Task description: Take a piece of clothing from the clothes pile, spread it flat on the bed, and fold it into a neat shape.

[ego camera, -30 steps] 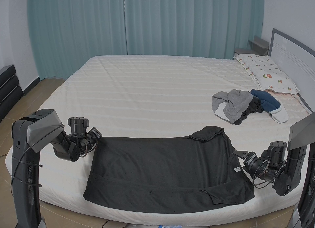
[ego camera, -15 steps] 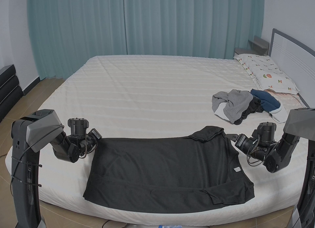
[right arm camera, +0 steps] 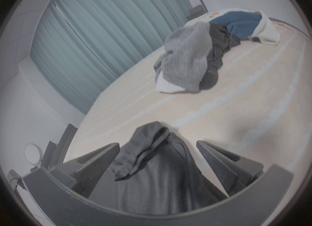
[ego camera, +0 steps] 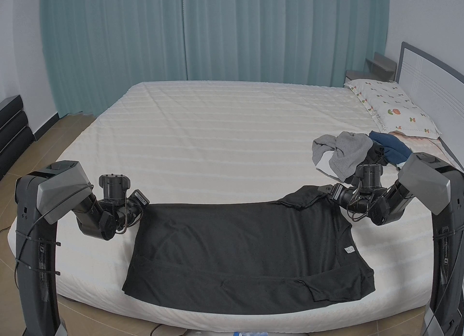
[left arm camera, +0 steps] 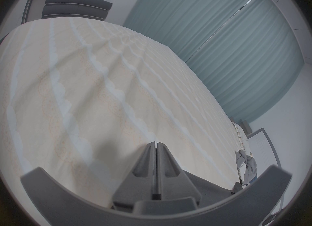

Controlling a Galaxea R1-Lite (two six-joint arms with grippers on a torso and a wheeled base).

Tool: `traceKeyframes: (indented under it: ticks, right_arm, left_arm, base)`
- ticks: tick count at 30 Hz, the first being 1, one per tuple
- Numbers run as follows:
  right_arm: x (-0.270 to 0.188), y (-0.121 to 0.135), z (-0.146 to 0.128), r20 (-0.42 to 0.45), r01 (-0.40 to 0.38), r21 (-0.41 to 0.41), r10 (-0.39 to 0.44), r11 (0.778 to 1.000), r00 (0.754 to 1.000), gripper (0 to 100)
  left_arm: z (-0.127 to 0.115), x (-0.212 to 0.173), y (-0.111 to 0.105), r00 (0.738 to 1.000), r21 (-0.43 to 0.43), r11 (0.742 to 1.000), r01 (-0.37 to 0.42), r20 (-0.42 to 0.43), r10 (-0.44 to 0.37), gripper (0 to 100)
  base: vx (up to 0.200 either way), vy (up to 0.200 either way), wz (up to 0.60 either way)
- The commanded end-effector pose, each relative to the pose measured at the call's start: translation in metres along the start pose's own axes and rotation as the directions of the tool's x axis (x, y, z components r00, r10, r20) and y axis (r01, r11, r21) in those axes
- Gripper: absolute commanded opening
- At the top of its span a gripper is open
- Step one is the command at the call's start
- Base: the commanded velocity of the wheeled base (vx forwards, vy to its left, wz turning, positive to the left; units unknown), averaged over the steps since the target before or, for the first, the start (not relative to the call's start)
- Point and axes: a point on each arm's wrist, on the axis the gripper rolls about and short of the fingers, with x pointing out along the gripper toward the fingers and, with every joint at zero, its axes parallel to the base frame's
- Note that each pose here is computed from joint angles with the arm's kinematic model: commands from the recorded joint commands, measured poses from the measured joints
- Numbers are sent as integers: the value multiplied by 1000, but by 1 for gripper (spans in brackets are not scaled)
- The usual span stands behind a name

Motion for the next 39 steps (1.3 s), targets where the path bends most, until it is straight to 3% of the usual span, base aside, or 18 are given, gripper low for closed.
traceKeyframes:
  ticks: [1,4,5,23,26,31,39]
  right_arm:
    - [16,-11,-10,-21,12,2,-12,1000,1000,100]
    - [15,-14,-7,-16,16,5,-16,1000,1000,100]
    - [15,-15,-6,-14,16,6,-16,1000,1000,0]
    - [3,-22,12,33,16,46,-17,999,999,0]
    - [-6,-18,22,88,-18,108,9,994,996,0]
    - [-18,-22,27,155,-51,138,29,989,987,0]
    - [-23,-26,15,139,-39,155,17,987,990,0]
  left_arm:
    - [0,0,0,1000,-1,1000,1,0,-1,0]
    - [0,0,-1,1000,-1,1000,2,1,-2,0]
    - [0,0,-1,1000,-1,1000,1,0,-1,0]
    - [2,0,-2,1000,-2,1000,1,4,-1,0]
    - [8,-4,-5,1000,-4,1000,10,17,-10,0]
    - [20,-13,-5,999,-16,1000,13,44,-12,0]
    - [17,-14,-2,999,-12,1000,0,32,0,0]
  base:
    - [0,0,0]
    - [0,0,0]
    - [0,0,0]
    - [0,0,0]
    - [0,0,0]
    - [0,0,0]
    - [0,0,0]
